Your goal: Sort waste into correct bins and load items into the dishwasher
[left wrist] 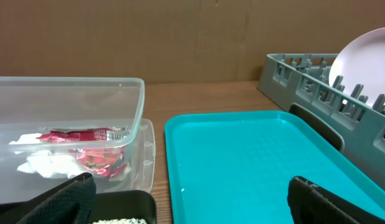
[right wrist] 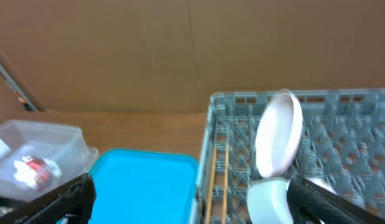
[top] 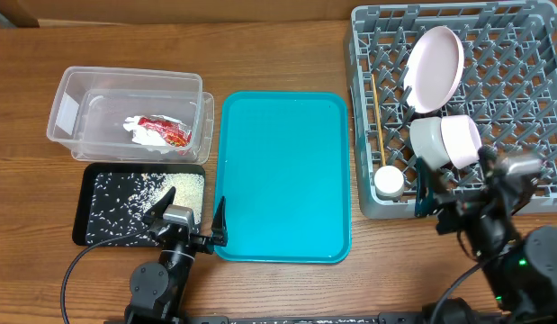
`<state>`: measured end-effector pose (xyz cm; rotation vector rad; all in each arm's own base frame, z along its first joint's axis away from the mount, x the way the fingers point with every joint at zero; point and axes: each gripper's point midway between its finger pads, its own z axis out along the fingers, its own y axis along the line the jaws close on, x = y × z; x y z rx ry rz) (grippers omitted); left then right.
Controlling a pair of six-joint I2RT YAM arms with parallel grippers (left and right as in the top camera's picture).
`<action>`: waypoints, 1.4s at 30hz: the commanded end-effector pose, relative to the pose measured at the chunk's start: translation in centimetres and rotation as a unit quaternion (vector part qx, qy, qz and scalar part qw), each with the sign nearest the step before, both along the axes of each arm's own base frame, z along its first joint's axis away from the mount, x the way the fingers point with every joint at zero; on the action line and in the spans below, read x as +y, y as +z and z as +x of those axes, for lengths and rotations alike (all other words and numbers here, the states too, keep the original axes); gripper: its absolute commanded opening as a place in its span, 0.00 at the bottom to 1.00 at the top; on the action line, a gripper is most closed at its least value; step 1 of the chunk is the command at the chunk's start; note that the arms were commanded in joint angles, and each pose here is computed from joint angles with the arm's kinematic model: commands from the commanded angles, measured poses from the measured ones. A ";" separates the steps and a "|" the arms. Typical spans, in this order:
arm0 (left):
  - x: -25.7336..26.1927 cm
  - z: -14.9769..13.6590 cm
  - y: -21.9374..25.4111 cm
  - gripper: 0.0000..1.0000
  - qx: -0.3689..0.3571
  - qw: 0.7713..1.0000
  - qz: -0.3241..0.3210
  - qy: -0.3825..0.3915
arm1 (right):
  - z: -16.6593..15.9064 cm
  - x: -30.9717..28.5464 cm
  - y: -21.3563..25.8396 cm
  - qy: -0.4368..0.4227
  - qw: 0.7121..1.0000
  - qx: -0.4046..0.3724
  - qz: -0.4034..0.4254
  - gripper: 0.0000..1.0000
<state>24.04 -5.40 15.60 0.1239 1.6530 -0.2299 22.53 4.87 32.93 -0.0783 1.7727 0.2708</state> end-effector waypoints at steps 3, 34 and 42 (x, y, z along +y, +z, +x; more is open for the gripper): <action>-0.2 -0.1 0.0 1.00 -0.002 1.000 -0.004 -0.005 | -1.5 0.1 -5.6 0.020 1.000 -0.007 -0.005 1.00; -0.2 -0.1 0.0 1.00 -0.002 1.000 -0.004 -0.005 | 1.4 0.5 -15.5 0.028 0.995 -0.097 0.004 1.00; -0.2 -0.1 0.0 1.00 -0.002 1.000 -0.004 -0.005 | 1.4 0.5 -15.5 0.028 0.995 -0.097 0.004 1.00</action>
